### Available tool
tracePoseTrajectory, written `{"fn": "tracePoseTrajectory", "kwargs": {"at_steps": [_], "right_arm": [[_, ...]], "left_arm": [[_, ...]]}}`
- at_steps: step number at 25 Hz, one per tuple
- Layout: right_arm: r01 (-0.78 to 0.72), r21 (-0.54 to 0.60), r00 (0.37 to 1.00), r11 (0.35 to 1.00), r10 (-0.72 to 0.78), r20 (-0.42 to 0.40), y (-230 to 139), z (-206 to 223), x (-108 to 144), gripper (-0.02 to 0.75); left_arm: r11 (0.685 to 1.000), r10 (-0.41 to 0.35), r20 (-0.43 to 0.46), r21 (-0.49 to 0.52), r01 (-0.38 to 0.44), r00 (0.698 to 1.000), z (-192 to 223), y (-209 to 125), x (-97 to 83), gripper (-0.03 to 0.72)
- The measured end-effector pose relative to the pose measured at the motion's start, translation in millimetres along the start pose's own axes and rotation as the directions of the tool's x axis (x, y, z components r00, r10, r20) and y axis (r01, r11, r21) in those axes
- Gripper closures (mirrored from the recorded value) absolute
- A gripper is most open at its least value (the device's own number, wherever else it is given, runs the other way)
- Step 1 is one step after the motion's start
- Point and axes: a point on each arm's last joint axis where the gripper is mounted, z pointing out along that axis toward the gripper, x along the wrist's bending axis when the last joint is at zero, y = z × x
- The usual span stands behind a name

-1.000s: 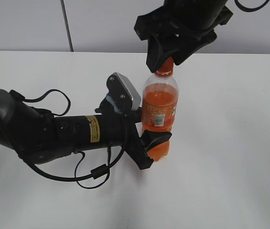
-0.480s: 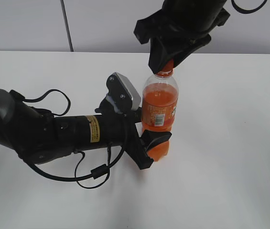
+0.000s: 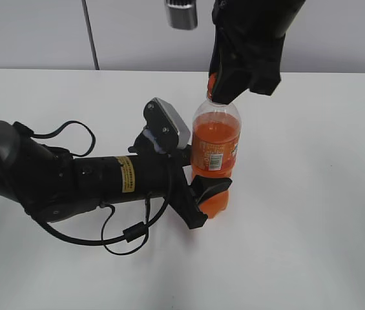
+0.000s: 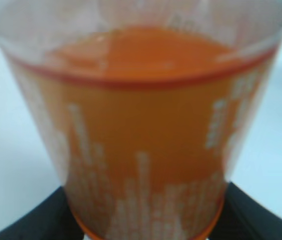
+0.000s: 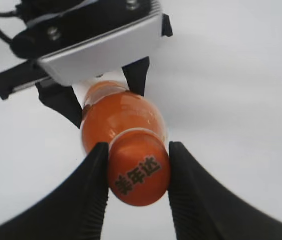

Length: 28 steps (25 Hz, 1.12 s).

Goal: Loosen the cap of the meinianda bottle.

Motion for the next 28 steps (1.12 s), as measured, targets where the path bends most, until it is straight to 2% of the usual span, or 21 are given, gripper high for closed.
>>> {"fn": "tracePoseTrajectory", "kwargs": {"at_steps": [3,13,25,28], "right_arm": [[0.113,0.0,0.994,0.994,-0.113,0.0,0.0,0.0,0.0,0.465],[0.218,0.0,0.976,0.976,-0.218,0.001,0.0,-0.5,0.0,0.465],[0.227,-0.049,0.971,0.973,-0.222,0.089,10.5,-27.5,-9.5,0.465],[0.11,-0.072,0.988,0.991,-0.101,0.118,13.4,-37.4,-13.3,0.465]], "left_arm": [[1.0,0.0,0.0,0.0,0.0,1.0,0.0,0.0,0.0,0.284],[1.0,-0.001,0.0,0.0,0.001,1.0,0.0,0.0,0.0,0.284],[1.0,-0.002,0.0,0.0,0.002,1.0,0.0,0.0,0.0,0.284],[1.0,-0.002,0.0,0.0,0.002,1.0,0.0,0.0,0.0,0.284]]}}
